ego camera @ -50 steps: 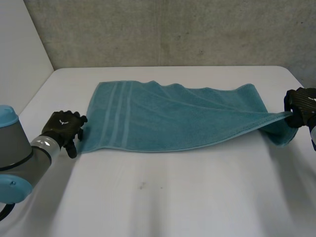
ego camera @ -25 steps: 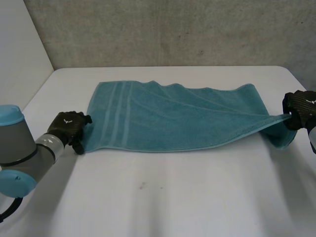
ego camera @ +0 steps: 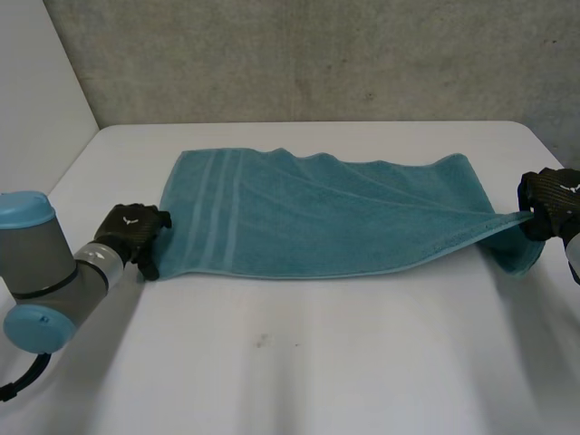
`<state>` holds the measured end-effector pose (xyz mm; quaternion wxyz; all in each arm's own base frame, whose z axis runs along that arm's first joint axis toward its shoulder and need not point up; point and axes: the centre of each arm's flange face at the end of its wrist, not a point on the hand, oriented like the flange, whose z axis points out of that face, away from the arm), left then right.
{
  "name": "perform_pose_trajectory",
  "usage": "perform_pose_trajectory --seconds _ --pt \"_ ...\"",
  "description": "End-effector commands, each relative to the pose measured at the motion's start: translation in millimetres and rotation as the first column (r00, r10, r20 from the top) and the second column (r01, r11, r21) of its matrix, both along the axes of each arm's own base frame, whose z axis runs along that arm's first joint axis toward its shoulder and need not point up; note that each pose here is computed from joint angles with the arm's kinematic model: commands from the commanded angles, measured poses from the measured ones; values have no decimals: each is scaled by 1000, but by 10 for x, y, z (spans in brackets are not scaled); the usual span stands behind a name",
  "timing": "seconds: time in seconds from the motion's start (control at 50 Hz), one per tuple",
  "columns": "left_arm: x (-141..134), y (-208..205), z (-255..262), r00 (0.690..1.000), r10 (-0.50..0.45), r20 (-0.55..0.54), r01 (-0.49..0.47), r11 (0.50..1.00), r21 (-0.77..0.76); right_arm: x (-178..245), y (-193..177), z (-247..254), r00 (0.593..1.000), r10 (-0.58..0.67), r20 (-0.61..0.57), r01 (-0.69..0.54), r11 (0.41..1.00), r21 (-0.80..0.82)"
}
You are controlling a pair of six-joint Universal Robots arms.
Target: Fold the laundry
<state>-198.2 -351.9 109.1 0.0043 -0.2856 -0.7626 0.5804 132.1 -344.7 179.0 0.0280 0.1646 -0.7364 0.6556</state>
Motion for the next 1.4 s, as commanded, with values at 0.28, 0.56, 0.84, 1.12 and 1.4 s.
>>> perform_pose_trajectory --seconds 0.28,0.56,0.84,1.12,1.4 --pt "-16 -14 -4 1000 -3 -7 3 1000 -4 0 8 -7 1000 0 -1 0 1000 4" --pt "-19 -10 -13 1000 -6 -6 6 1000 -3 1 14 -15 1000 0 -3 0 1000 7" --pt "-34 196 148 1000 -17 -7 16 1000 -1 1 15 -16 1000 0 -2 0 1000 8" --pt "-40 177 67 1000 -21 -3 21 1000 8 5 19 -17 1000 4 -23 -3 1000 6" --pt "-50 98 -26 1000 -21 3 21 1000 14 0 15 -43 999 4 -33 -3 1000 12"
